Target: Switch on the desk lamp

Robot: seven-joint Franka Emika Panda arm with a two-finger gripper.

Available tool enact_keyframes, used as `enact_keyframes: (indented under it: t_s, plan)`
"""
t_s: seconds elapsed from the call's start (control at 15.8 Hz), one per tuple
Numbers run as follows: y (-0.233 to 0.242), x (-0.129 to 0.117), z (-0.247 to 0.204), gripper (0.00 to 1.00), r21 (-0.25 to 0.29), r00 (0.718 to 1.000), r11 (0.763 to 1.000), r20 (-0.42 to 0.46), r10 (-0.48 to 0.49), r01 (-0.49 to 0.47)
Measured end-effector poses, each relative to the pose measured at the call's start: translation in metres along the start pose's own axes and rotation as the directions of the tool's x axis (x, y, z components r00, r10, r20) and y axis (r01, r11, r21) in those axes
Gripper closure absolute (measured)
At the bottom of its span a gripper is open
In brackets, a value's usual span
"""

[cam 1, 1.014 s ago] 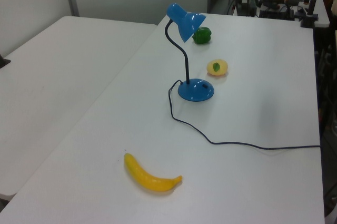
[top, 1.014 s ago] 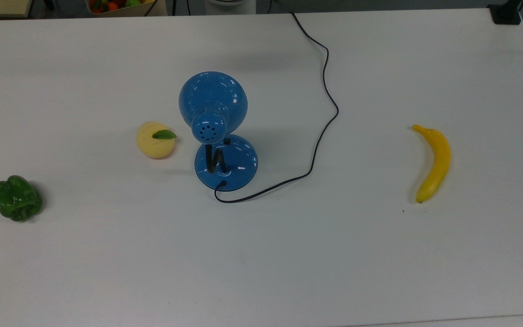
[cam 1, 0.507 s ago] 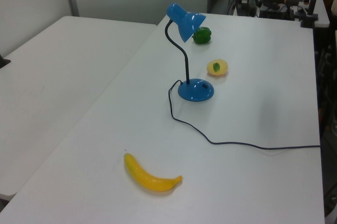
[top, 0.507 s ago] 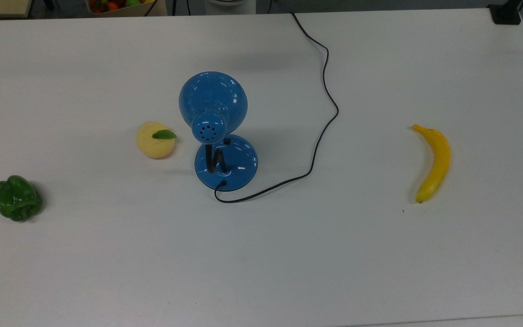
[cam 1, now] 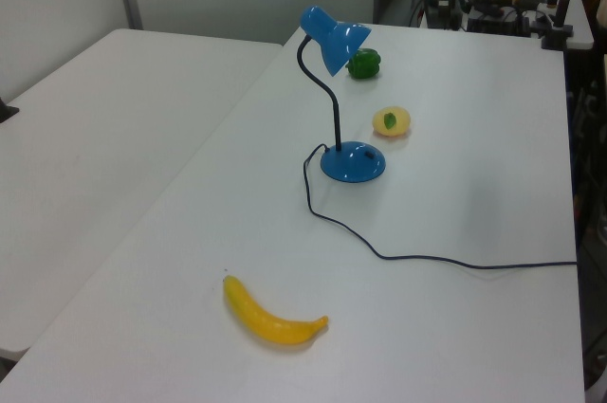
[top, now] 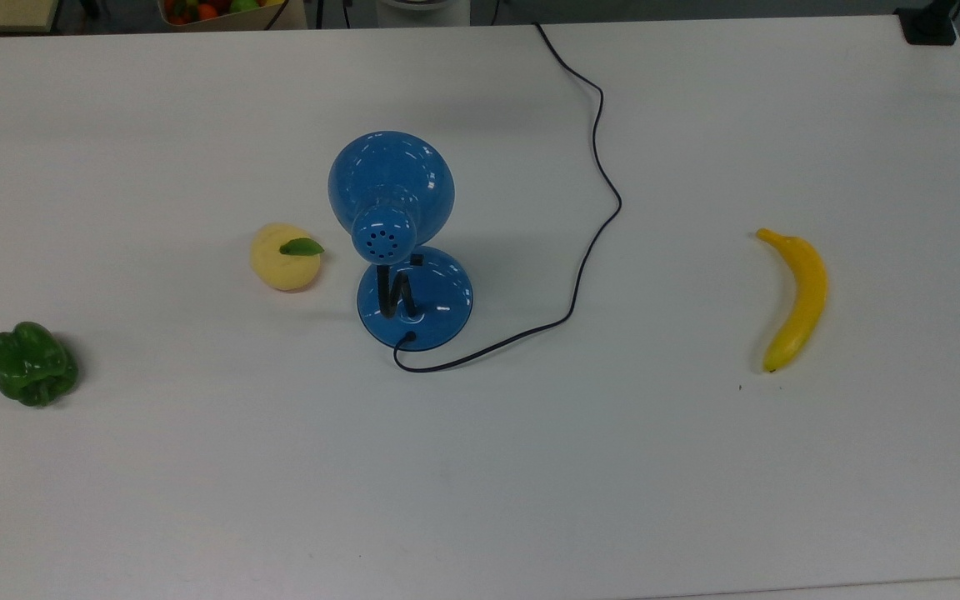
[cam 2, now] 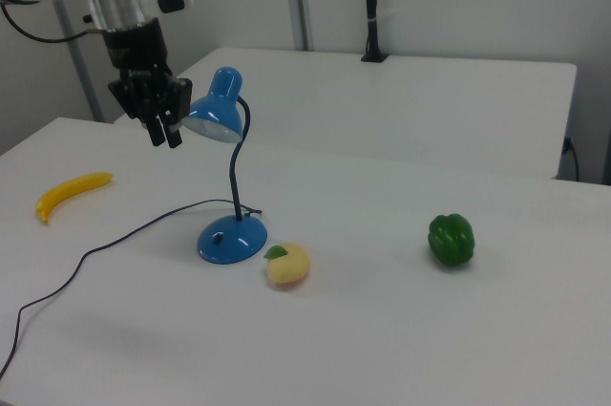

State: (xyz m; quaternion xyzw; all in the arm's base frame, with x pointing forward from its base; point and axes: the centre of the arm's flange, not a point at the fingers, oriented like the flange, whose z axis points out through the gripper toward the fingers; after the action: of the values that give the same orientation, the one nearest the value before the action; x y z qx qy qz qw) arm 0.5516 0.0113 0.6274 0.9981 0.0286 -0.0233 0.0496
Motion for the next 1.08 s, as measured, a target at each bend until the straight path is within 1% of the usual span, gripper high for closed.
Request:
enact_keyframes:
  t_s: [0.06, 0.19, 0.44, 0.63, 0.89, 1.08]
  plan:
    - [0.000, 0.000, 0.000, 0.77, 0.000, 1.000, 1.000, 0.000, -0.001, 0.001]
    - [0.000, 0.000, 0.000, 0.98, 0.000, 1.000, 1.000, 0.001, -0.004, 0.004]
    - [-0.001, 0.000, 0.007, 0.99, 0.004, 1.000, 1.000, 0.012, -0.009, 0.009]
    - [-0.004, 0.002, 0.026, 0.99, 0.008, 1.000, 1.000, 0.010, -0.014, 0.014]
    - [-0.010, 0.000, 0.065, 0.99, 0.011, 1.000, 1.000, 0.012, -0.025, 0.025]
    - [-0.016, 0.001, 0.105, 0.99, 0.013, 1.000, 1.000, 0.011, -0.026, 0.026]
